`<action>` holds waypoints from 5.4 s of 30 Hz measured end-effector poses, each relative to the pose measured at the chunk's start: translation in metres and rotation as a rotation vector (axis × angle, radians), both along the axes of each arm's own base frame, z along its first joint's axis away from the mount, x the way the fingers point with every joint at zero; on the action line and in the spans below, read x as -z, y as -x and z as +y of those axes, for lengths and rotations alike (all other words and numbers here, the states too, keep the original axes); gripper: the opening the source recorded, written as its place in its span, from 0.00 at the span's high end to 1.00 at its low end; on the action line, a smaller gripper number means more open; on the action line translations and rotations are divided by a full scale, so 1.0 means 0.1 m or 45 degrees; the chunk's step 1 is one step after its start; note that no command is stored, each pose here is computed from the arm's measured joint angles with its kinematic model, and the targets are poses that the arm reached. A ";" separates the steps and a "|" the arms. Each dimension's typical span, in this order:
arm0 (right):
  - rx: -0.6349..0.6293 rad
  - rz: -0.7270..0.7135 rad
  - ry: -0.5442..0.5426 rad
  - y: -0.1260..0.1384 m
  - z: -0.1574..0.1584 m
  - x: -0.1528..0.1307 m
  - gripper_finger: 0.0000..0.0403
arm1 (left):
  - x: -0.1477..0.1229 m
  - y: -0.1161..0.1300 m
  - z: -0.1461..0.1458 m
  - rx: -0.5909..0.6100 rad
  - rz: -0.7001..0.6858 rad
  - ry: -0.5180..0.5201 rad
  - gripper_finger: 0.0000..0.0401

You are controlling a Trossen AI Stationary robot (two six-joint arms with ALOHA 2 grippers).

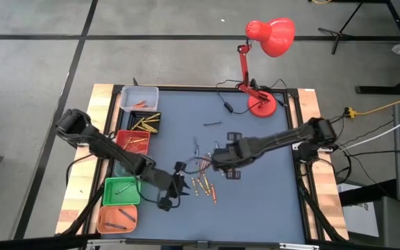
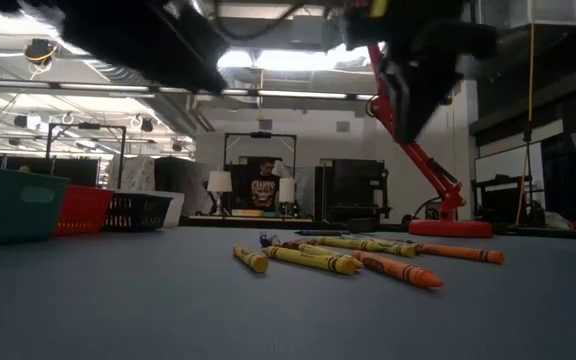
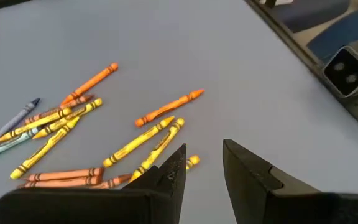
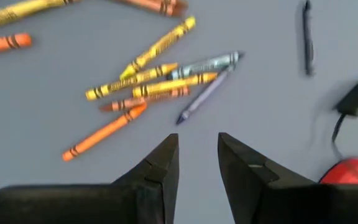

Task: Sort crayons
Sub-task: Put the yellow crayon into the orange bin, then put the orange crayon into the transparent bin

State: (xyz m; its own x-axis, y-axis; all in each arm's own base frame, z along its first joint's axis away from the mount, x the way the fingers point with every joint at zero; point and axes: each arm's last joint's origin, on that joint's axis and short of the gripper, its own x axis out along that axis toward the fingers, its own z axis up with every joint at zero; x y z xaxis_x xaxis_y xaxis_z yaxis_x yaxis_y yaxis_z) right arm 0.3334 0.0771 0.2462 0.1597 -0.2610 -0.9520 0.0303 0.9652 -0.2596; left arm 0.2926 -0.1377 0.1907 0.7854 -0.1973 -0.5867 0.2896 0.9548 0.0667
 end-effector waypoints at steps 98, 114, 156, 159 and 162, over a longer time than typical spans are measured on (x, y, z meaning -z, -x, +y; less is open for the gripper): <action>0.618 -0.084 -0.374 0.57 0.67 0.74 0.73 | -0.54 1.22 1.01 -0.788 0.786 -0.019 0.98; 0.691 -0.197 -0.532 0.46 0.74 0.72 0.73 | -0.54 1.62 1.15 -1.269 1.105 -0.234 0.98; 0.970 -0.127 -0.464 0.46 0.89 1.09 0.79 | -0.55 1.23 1.06 -1.092 0.683 0.005 0.80; 0.958 -0.123 -0.459 0.46 0.89 1.09 0.87 | -0.59 1.11 1.03 -0.974 0.551 0.019 0.80; 0.933 -0.119 -0.455 0.46 0.89 1.09 0.93 | -0.63 1.02 1.01 -0.880 0.443 0.020 0.80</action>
